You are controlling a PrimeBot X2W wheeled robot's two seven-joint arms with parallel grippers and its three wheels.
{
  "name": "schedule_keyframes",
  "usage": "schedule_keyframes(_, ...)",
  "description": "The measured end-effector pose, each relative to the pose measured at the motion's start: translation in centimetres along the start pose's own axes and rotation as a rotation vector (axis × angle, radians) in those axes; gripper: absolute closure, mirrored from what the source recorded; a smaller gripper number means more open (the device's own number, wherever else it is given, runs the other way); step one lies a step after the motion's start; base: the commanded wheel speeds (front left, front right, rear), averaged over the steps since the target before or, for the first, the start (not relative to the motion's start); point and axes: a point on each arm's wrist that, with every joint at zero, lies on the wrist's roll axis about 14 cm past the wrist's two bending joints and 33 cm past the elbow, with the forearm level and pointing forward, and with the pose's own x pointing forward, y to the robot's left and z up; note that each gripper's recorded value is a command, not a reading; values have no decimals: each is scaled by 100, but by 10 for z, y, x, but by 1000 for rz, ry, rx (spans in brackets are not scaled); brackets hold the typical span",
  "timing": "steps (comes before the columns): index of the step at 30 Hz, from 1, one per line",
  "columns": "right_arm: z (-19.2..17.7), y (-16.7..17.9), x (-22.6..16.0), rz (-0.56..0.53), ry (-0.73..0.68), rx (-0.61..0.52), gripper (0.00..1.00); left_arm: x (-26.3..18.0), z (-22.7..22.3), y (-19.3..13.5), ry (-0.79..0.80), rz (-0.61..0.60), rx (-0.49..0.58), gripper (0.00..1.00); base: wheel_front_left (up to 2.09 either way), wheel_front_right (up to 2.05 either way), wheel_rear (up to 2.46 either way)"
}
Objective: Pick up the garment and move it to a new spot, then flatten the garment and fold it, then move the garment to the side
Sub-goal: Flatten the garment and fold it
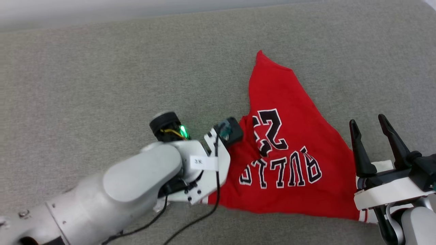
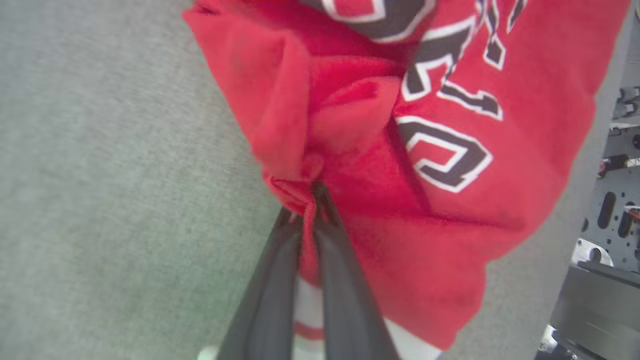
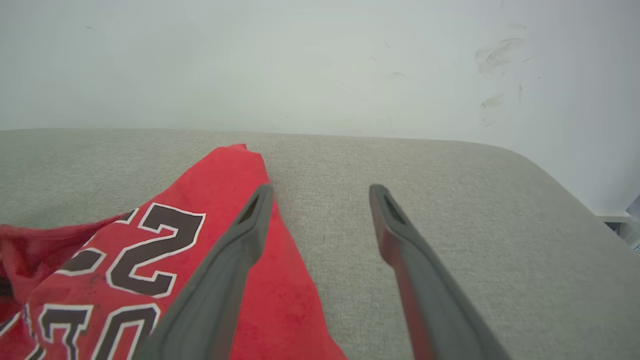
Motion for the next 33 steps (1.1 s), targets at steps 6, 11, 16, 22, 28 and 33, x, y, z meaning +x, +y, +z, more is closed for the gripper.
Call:
schedule_keyframes(6,5,7,4,21,-20,3,0,-36,34,36,-165,96,14,100,0,0,0)
schedule_keyframes(11,3,10,5,25,-16,4,0,-52,36,72,-196,171,-11,100,0,0,0)
schedule_keyframes(16,1,4,6,7,-11,-4,0,-46,23,113,-182,248,-69,100,0,0,0)
schedule_keyframes(22,-5,-14,2,-45,8,-23,0,-10,-19,140,-111,300,-155,100,0,0,0)
schedule_keyframes(28,7,-14,4,-43,-24,-30,0,-11,-14,137,-192,327,-132,0,0,0,0)
schedule_keyframes(33,29,-18,5,-25,-81,-58,0,-47,30,145,-465,424,-92,0,0,0,0)
